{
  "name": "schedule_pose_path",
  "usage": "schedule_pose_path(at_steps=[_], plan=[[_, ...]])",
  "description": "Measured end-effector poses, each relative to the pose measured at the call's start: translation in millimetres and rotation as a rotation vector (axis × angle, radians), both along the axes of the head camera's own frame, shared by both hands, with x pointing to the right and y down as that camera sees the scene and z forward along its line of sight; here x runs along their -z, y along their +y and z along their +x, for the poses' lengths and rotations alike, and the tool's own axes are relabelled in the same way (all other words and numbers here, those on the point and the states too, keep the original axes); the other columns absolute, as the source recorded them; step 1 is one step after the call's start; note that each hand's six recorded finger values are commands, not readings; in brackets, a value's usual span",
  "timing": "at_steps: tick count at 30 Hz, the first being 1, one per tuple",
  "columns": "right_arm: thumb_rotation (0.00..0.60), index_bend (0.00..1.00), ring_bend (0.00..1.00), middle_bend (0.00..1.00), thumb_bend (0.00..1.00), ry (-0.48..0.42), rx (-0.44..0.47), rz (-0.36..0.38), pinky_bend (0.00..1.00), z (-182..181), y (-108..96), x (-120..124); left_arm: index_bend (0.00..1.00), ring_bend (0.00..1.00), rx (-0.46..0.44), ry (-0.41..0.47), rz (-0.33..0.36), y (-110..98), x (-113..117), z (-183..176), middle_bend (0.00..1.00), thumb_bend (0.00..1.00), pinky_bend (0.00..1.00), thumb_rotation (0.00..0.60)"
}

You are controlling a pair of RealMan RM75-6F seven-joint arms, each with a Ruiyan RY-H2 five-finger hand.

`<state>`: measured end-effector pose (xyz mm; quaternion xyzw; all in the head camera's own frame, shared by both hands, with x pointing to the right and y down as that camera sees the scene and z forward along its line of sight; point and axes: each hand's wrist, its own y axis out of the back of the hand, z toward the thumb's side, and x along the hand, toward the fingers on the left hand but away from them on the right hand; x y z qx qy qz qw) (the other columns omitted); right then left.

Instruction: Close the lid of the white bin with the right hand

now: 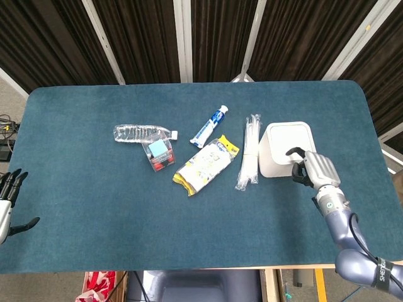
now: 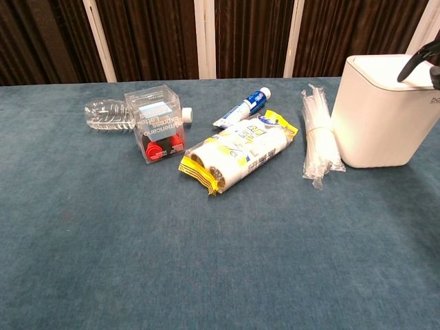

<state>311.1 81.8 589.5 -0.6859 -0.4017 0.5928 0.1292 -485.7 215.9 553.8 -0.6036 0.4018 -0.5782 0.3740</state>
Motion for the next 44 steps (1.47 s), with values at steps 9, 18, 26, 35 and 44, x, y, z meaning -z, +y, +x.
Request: schedule_pose_path(at_steps=[9,18,26,35,44], plan=[[0.600,0.32,0.96,0.86,0.77,0.004,0.006,-0.012,0.83,-0.7,5.1,-4.5,0.00,0.00,0.000,0.000,0.000,-0.1,0.0,0.0,0.00,0.00,0.00,0.600],[0.600,0.32,0.96,0.86,0.77,0.004,0.006,0.003,0.83,-1.2,2.0,-1.1,0.00,0.00,0.000,0.000,0.002,0.0,0.7,-0.1,0.00,0.00,0.00,0.600],[0.600,0.29,0.90,0.84,0.77,0.004,-0.005,0.134,0.79,0.6,-21.4,27.9,0.00,0.00,-0.002,-0.002,0.004,0.1,1.4,-0.1,0.00,0.00,0.00,0.600],[0.600,0.00,0.01,0.02,0.34,0.061,0.061,0.279,0.14,18.5,-1.8,52.2,0.00,0.00,-0.009,-0.015,0.008,1.3,3.2,-1.2,0.00,0.00,0.00,0.600],[0.600,0.00,0.00,0.00,0.26,0.174,0.107,0.200,0.01,78.7,102.8,32.8,0.00,0.00,-0.021,-0.037,0.001,5.2,3.3,-1.6,0.00,0.00,0.00,0.600]])
